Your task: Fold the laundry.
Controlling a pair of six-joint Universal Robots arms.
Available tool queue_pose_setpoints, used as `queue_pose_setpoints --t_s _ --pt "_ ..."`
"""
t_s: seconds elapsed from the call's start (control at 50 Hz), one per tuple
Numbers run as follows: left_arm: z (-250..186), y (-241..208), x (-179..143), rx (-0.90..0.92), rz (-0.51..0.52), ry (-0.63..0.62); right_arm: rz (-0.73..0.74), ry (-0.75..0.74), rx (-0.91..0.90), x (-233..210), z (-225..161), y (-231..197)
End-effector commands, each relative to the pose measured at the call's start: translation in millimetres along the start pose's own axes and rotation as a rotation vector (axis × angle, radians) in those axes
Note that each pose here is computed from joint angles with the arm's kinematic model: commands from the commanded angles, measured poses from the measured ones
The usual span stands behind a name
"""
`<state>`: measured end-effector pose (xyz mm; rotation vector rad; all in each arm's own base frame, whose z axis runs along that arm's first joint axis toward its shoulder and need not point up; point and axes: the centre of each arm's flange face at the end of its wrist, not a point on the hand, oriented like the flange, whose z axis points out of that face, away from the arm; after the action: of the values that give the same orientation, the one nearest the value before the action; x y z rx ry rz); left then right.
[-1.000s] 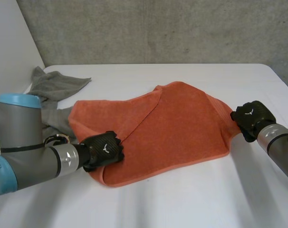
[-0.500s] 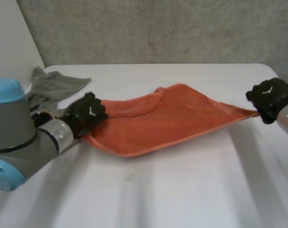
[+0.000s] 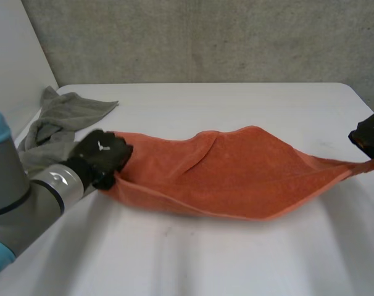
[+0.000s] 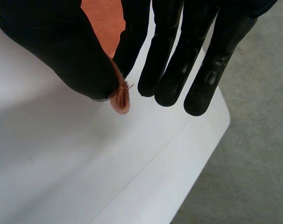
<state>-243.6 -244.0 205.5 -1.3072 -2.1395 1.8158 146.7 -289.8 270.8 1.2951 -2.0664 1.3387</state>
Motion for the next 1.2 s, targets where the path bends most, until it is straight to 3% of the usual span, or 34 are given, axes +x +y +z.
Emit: queue_pose_setpoints --t_s 0.02,0.18,0.3,0.38,0.44,0.54,0.64,0.74,0.82,1.0,1.12,1.2 --pt "10.8 26.9 11.1 -0.088 -0.023 0.050 0.006 -0.015 -0.003 -11.8 8.2 7.3" --pt "11.6 31.0 8.9 -0.104 -0.024 0.043 0.008 -0.025 -0.003 -18.4 10.5 11.3" --pt "-7.6 27.7 11.6 -0.211 0.057 0.055 -0.016 -0.059 -0.045 -21.6 5.2 16.4" --pt "-35.1 -21.4 -12.7 -0.093 0.108 -0.086 -0.016 0.098 0.075 18.7 -19.9 -16.2" --pt "-53.6 -71.2 -29.1 0.100 0.136 -0.200 0.039 0.216 0.167 44.6 -43.1 -39.1" --pt "-100.1 -131.7 -61.5 0.350 0.060 -0.394 0.167 0.341 0.348 83.1 -83.0 -72.0" --pt "-117.1 -144.1 -71.4 0.380 0.041 -0.463 0.140 0.314 0.358 86.5 -98.0 -77.8" --pt "-111.0 -134.6 -68.9 0.305 0.043 -0.440 0.100 0.267 0.292 81.5 -94.5 -71.4" --pt "-75.9 -110.4 -60.9 0.191 0.045 -0.367 0.085 0.206 0.244 75.5 -70.7 -64.1" --pt "28.3 -44.7 -44.2 -0.030 0.022 -0.226 0.099 -0.017 0.088 24.2 22.9 -51.7" --pt "72.9 -31.6 -45.7 0.005 0.039 -0.247 0.217 -0.065 0.009 6.8 80.2 -35.2" --pt "100.4 -41.6 -62.5 0.160 0.114 -0.371 0.304 -0.014 0.050 13.4 104.4 -38.0"
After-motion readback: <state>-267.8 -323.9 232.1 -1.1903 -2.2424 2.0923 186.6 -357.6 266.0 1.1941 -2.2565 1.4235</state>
